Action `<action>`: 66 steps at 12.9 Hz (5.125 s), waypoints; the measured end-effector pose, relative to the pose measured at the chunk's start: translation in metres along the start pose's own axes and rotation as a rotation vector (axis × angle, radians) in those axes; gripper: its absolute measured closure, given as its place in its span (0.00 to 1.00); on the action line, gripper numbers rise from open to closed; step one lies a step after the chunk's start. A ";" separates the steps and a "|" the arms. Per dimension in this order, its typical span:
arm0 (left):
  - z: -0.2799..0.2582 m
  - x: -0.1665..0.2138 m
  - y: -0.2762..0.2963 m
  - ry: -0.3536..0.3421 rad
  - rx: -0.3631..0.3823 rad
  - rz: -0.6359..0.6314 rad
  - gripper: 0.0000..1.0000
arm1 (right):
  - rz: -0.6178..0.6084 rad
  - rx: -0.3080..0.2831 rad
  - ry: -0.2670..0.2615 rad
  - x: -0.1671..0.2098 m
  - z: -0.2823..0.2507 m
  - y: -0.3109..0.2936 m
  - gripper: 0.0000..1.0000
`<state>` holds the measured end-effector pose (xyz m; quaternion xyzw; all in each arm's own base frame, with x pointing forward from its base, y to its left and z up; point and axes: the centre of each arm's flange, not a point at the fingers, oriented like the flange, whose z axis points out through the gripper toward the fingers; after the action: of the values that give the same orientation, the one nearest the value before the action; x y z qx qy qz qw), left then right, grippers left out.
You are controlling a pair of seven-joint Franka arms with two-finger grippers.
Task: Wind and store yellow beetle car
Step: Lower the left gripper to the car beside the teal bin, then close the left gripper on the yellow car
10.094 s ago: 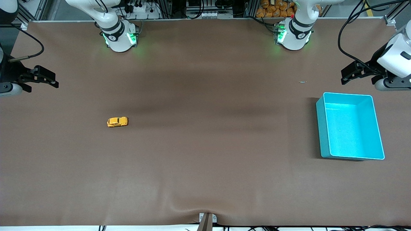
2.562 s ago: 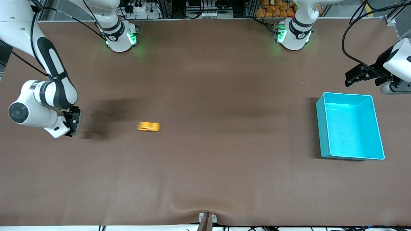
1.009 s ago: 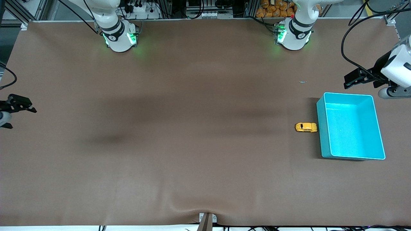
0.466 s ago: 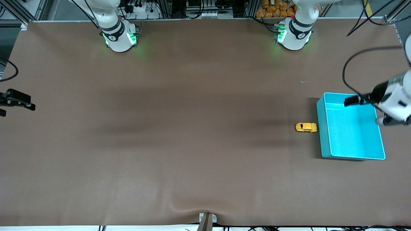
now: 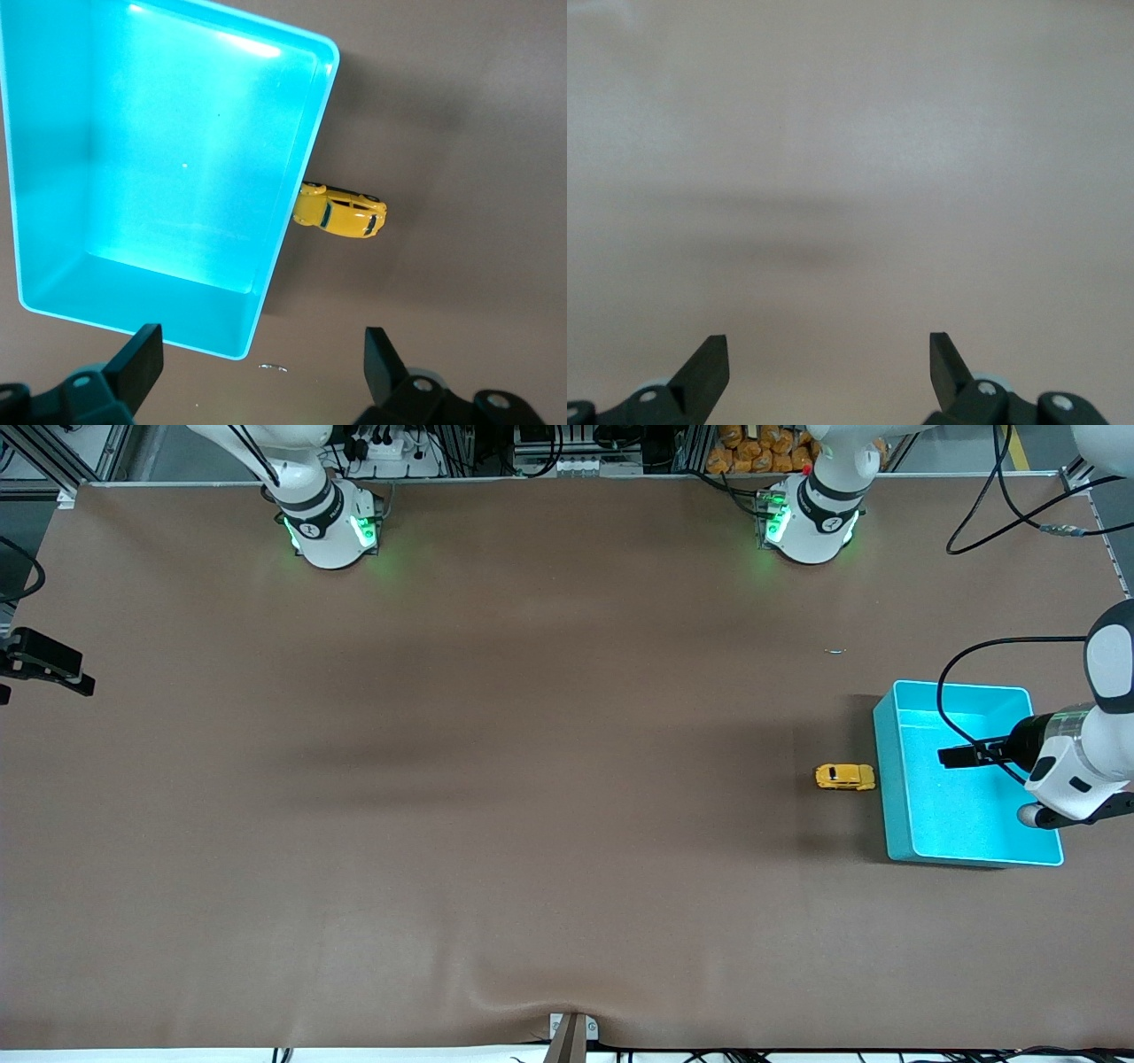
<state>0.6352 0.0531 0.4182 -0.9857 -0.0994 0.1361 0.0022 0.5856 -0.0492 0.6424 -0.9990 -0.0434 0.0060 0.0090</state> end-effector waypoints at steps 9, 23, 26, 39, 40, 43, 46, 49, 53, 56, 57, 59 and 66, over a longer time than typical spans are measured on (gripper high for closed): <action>0.064 -0.054 0.001 0.131 -0.031 -0.348 0.00 | 0.020 -0.009 -0.011 -0.032 0.008 -0.010 0.00; 0.105 -0.037 0.025 0.177 -0.157 -1.101 0.00 | 0.026 -0.014 0.027 -0.023 0.009 -0.039 0.00; 0.125 -0.028 0.042 0.177 -0.187 -1.201 0.00 | 0.025 -0.013 0.023 -0.023 0.009 -0.039 0.00; 0.199 -0.019 0.086 0.162 -0.113 -1.288 0.00 | 0.013 -0.009 -0.030 -0.031 0.008 -0.048 0.00; 0.205 -0.017 0.088 0.184 -0.096 -1.305 0.00 | 0.012 -0.009 -0.034 -0.032 0.007 -0.048 0.00; 0.225 -0.016 0.092 0.190 -0.066 -1.321 0.00 | 0.010 -0.009 -0.034 -0.033 0.006 -0.050 0.00; 0.235 -0.017 0.092 0.178 -0.053 -1.321 0.00 | 0.001 -0.009 -0.032 -0.033 0.004 -0.054 0.00; 0.238 -0.017 0.090 0.187 -0.044 -1.347 0.04 | -0.011 -0.010 -0.032 -0.032 0.004 -0.061 0.00; 0.250 -0.016 0.090 0.289 0.012 -1.388 0.47 | -0.020 -0.010 -0.032 -0.032 0.005 -0.067 0.00; 0.248 -0.017 0.091 0.297 0.013 -1.393 0.54 | -0.023 -0.009 -0.038 -0.030 0.009 -0.071 0.00; 0.246 -0.015 0.093 0.301 0.006 -1.392 0.54 | -0.022 -0.009 -0.039 -0.029 0.010 -0.071 0.00; 0.229 -0.009 0.099 0.321 -0.030 -1.388 0.54 | -0.018 -0.010 -0.032 -0.027 0.010 -0.069 0.00; 0.148 0.016 0.126 0.374 -0.202 -1.414 0.54 | 0.031 -0.013 0.012 -0.028 -0.003 -0.046 0.00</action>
<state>0.6352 -0.0705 0.2673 -0.6883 -0.7211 -0.0779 0.0156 0.5540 -0.0063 0.6461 -0.9996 -0.0276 -0.0003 0.0025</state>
